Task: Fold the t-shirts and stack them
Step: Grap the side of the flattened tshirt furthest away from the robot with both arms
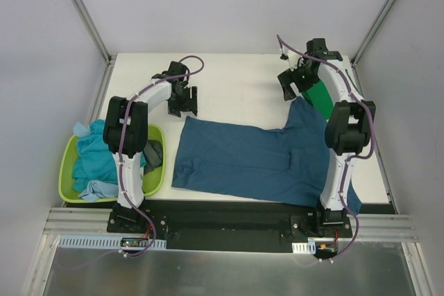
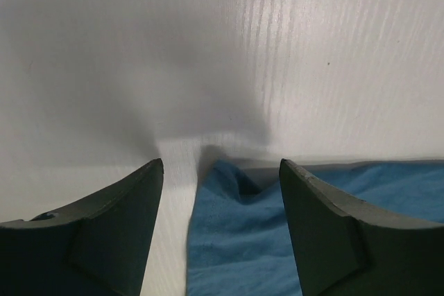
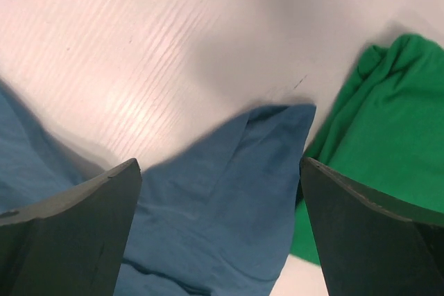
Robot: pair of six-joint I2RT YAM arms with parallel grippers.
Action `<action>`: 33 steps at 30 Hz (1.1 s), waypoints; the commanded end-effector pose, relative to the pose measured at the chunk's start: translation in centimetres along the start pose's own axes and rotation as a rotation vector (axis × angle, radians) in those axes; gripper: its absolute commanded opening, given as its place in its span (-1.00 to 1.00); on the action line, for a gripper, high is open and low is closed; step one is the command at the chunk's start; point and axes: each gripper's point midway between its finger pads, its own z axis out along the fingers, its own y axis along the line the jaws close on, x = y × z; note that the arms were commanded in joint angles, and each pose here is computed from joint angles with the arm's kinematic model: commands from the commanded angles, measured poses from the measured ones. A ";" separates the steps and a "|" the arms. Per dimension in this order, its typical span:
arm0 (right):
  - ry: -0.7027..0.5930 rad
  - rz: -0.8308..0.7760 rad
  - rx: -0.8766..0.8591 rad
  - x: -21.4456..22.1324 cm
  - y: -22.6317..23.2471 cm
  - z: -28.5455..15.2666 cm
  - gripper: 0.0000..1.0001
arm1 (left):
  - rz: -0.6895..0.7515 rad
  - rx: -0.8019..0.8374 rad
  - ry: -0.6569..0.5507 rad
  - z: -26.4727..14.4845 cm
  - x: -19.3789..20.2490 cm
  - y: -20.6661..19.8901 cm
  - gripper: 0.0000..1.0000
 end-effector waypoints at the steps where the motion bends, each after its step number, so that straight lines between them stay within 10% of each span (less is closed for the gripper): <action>1: 0.094 -0.051 -0.056 0.4 -0.1 0.9 0.98 | 0.018 0.009 0.041 0.9 0.2 -0.3 0.24; 8: 0.158 -0.054 -0.013 1.6 -2.2 4.3 0.88 | 0.002 -0.012 0.087 2.5 1.2 0.3 -0.16; 12: 0.196 -0.049 0.011 2.6 -3.0 5.6 0.82 | 0.001 -0.018 0.103 2.6 1.8 0.5 -1.00; 33: 0.212 0.031 0.043 4.3 -4.2 6.6 0.21 | -0.005 -0.037 0.026 0.0 1.0 0.6 -1.00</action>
